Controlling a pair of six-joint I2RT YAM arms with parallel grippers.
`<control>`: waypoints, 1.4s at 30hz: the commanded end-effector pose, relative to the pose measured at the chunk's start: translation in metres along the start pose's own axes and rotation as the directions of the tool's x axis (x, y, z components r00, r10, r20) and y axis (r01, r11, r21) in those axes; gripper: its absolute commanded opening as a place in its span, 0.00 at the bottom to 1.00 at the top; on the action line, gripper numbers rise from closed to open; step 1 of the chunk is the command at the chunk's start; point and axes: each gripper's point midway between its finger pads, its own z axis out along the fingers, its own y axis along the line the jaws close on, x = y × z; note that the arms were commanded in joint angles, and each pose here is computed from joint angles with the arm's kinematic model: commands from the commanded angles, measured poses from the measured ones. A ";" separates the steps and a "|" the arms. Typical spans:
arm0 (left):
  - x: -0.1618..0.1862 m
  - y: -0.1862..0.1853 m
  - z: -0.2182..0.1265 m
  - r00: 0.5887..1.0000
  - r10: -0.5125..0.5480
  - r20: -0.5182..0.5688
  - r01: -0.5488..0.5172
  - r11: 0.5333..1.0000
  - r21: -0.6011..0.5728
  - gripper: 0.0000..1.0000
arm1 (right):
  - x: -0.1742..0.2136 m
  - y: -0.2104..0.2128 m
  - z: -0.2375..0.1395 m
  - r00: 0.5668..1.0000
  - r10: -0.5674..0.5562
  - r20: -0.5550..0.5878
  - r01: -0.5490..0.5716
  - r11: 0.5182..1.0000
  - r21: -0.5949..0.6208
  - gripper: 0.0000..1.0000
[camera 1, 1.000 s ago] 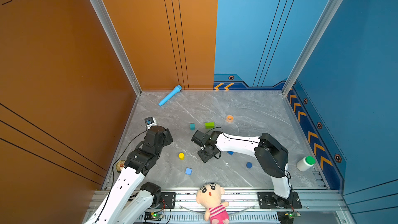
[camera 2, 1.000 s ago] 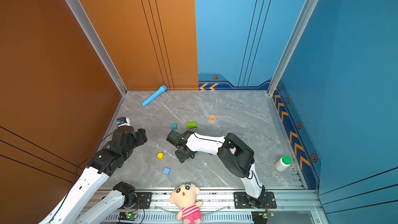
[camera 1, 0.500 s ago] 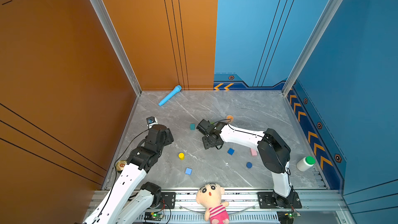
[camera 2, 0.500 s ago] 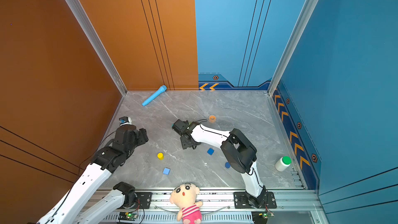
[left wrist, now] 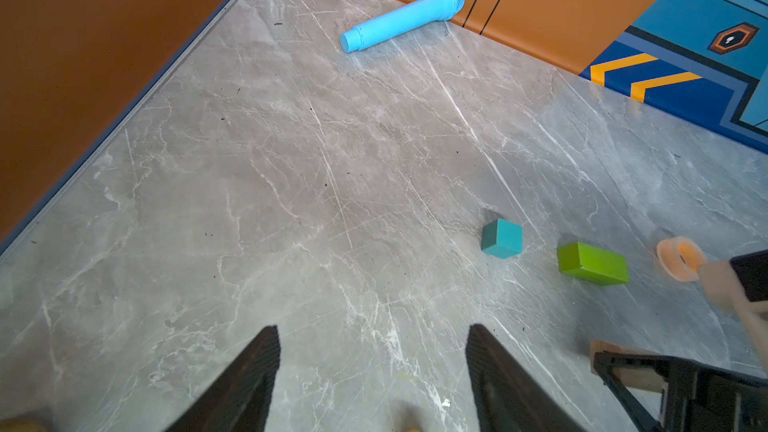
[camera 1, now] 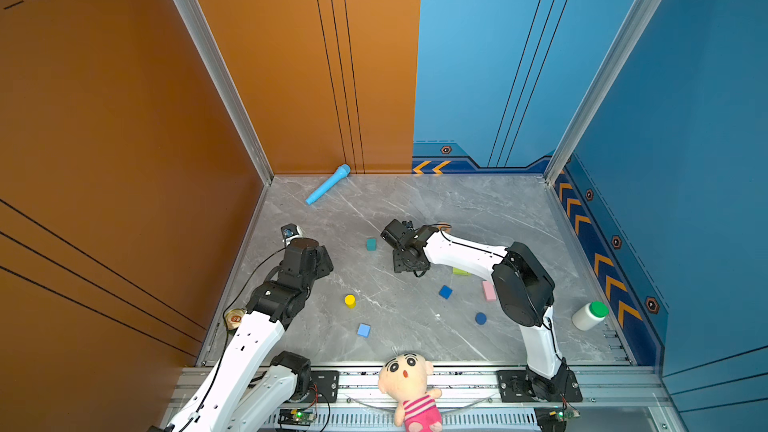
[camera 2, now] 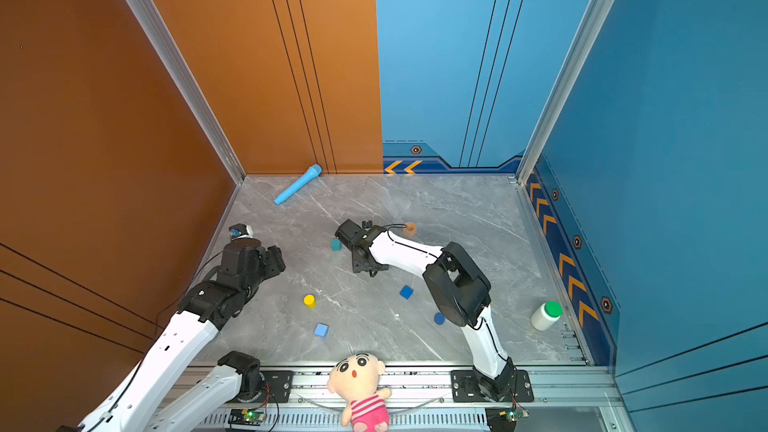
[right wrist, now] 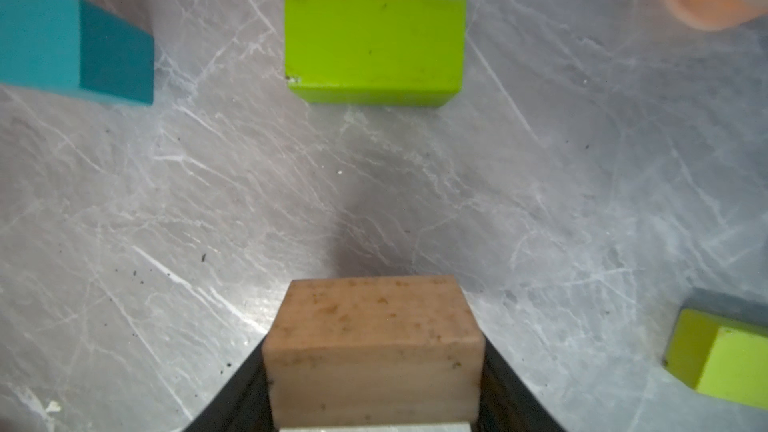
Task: Build the wood block tower
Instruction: 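Lift the tan block with the right gripper toward the green block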
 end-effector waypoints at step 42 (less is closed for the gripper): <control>0.004 0.009 0.015 0.999 -0.026 -0.022 0.026 1.000 0.000 0.73 | -0.043 -0.006 0.039 0.992 0.113 0.047 -0.117 0.989 0.090 0.69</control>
